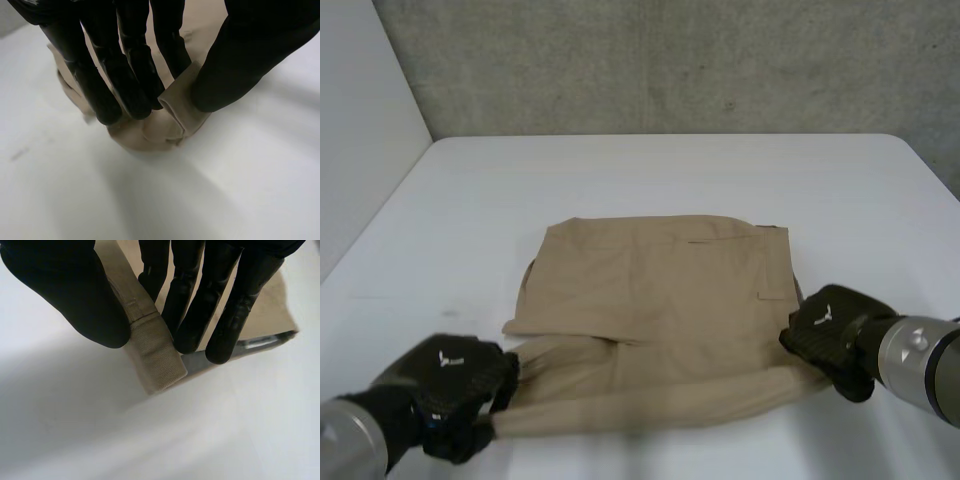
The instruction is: Fold the shorts.
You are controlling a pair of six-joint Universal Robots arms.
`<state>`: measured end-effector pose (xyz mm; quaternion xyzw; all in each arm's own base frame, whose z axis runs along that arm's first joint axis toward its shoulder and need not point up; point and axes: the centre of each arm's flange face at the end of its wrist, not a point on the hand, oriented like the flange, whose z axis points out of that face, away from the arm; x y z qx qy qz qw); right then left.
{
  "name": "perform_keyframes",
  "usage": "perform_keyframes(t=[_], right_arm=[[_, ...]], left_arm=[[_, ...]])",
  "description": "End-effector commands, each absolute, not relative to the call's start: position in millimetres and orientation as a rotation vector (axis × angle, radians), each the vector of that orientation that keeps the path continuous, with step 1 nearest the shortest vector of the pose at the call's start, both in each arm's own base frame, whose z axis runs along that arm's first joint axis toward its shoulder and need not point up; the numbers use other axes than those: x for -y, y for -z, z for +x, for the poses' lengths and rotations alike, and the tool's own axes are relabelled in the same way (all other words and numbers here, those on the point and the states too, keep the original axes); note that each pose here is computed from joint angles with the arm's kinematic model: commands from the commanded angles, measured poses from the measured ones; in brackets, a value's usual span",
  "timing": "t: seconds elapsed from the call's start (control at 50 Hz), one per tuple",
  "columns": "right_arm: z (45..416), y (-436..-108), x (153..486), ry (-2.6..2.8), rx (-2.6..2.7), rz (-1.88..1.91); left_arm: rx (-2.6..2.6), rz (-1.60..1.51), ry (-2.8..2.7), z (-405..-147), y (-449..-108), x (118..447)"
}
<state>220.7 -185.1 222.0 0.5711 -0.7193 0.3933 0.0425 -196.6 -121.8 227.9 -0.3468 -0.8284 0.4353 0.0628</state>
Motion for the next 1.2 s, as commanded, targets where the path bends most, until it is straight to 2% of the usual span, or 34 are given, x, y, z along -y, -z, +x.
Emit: perform_keyframes(t=[0.02,0.16,0.2,0.22,0.3,0.38,0.5,0.6,0.7,0.74,0.82,0.84,0.92,0.98,1.1,1.2], right_arm=[[234,-240,215,-1.457,2.12,1.612],[256,-227,269,-1.634,2.109,1.472],[259,-222,279,-1.639,2.109,1.459],[262,-218,290,-1.649,2.102,1.432],[268,-204,320,-1.696,2.037,1.335],[277,-187,344,-1.773,1.943,1.265],[290,-161,361,-1.851,1.81,1.273],[299,-130,373,-1.865,1.733,1.316],[302,-120,378,-1.874,1.712,1.31],[302,-126,380,-1.904,1.696,1.283],[301,-165,383,-2.047,1.65,1.143],[299,-186,380,-2.122,1.65,1.075],[292,-225,370,-2.279,1.717,0.939],[287,-244,357,-2.328,1.785,0.891],[282,-243,330,-2.242,1.951,1.026],[284,-227,317,-2.176,2.134,1.177]], left_arm=[[2.416,-1.048,-1.581,-206,-236,178],[2.263,-1.024,-1.921,-233,-246,272],[2.246,-1.011,-1.965,-240,-246,289],[2.244,-1.004,-1.99,-247,-239,306],[2.257,-1.014,-2.007,-270,-214,339],[2.29,-1.022,-2.013,-282,-184,367],[2.199,-1.059,-2.166,-296,-159,396],[2.083,-1.142,-2.335,-308,-147,406],[1.974,-1.132,-2.459,-318,-148,408],[1.946,-1.133,-2.479,-322,-148,404],[1.886,-1.14,-2.496,-330,-146,394],[1.855,-1.129,-2.518,-333,-154,389],[1.803,-1.081,-2.568,-333,-183,379],[1.813,-1.095,-2.548,-331,-189,367],[1.863,-1.12,-2.472,-318,-202,336],[1.951,-1.116,-2.328,-310,-195,311]])
